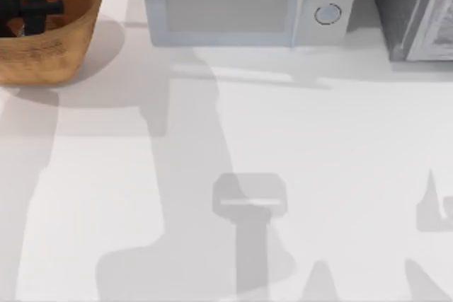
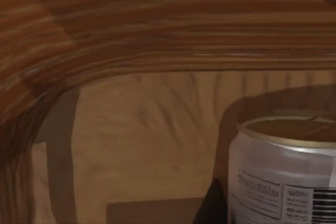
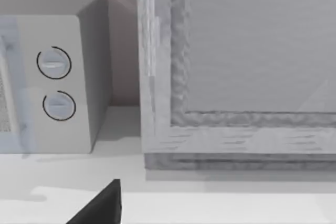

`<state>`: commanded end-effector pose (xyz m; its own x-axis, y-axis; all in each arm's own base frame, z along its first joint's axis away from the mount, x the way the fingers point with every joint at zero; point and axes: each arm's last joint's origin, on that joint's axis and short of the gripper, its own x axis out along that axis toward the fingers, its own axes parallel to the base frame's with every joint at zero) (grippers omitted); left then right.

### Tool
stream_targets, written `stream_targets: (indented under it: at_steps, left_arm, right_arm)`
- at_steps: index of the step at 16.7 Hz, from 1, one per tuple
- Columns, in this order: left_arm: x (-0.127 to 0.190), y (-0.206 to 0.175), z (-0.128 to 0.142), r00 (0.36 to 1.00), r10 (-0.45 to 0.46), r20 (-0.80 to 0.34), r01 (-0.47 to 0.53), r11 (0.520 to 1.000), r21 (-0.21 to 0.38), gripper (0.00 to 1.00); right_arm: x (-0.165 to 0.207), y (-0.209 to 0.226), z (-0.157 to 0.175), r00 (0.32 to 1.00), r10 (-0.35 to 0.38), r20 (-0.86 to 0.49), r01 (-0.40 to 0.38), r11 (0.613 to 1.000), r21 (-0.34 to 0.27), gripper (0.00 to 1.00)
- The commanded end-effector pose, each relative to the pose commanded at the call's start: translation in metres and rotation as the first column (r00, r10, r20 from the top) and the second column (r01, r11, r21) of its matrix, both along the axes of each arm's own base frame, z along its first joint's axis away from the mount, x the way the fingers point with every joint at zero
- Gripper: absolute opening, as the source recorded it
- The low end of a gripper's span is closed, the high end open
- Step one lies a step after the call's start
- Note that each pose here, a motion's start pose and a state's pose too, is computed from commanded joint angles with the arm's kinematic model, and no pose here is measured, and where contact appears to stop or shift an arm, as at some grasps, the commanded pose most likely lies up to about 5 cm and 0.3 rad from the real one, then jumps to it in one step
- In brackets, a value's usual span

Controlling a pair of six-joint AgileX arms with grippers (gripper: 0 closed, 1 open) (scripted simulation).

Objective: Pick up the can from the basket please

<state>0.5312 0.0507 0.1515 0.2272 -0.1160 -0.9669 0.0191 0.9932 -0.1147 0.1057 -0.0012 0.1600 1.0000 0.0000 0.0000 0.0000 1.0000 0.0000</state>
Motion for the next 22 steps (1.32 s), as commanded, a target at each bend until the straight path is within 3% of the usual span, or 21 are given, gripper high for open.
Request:
stream_targets:
  at_steps: [4,8,11,15,18,22]
  left_arm:
    - [-0.007,-0.013,0.024,0.999,-0.017,0.050,0.018,1.000,-0.017,0.00]
    - [-0.038,-0.039,0.082,0.982,-0.055,0.180,0.064,0.997,-0.047,0.00]
    - [-0.088,-0.057,0.133,0.946,-0.079,0.314,0.104,0.993,-0.062,0.00]
    - [-0.189,-0.070,0.178,0.856,-0.091,0.509,0.140,0.988,-0.059,0.00]
    - [-0.275,-0.070,0.179,0.752,-0.081,0.654,0.141,0.989,-0.040,0.00]
    - [-0.368,-0.064,0.136,0.573,-0.049,0.818,0.095,0.995,-0.007,0.00]
  right_arm:
    - [0.000,0.000,0.000,1.000,0.000,0.000,0.000,1.000,0.000,1.00]
    - [0.000,0.000,0.000,1.000,0.000,0.000,0.000,1.000,0.000,1.00]
    - [0.000,0.000,0.000,1.000,0.000,0.000,0.000,1.000,0.000,1.00]
    - [0.000,0.000,0.000,1.000,0.000,0.000,0.000,1.000,0.000,1.00]
    - [0.000,0.000,0.000,1.000,0.000,0.000,0.000,1.000,0.000,1.00]
    - [0.000,0.000,0.000,1.000,0.000,0.000,0.000,1.000,0.000,1.00]
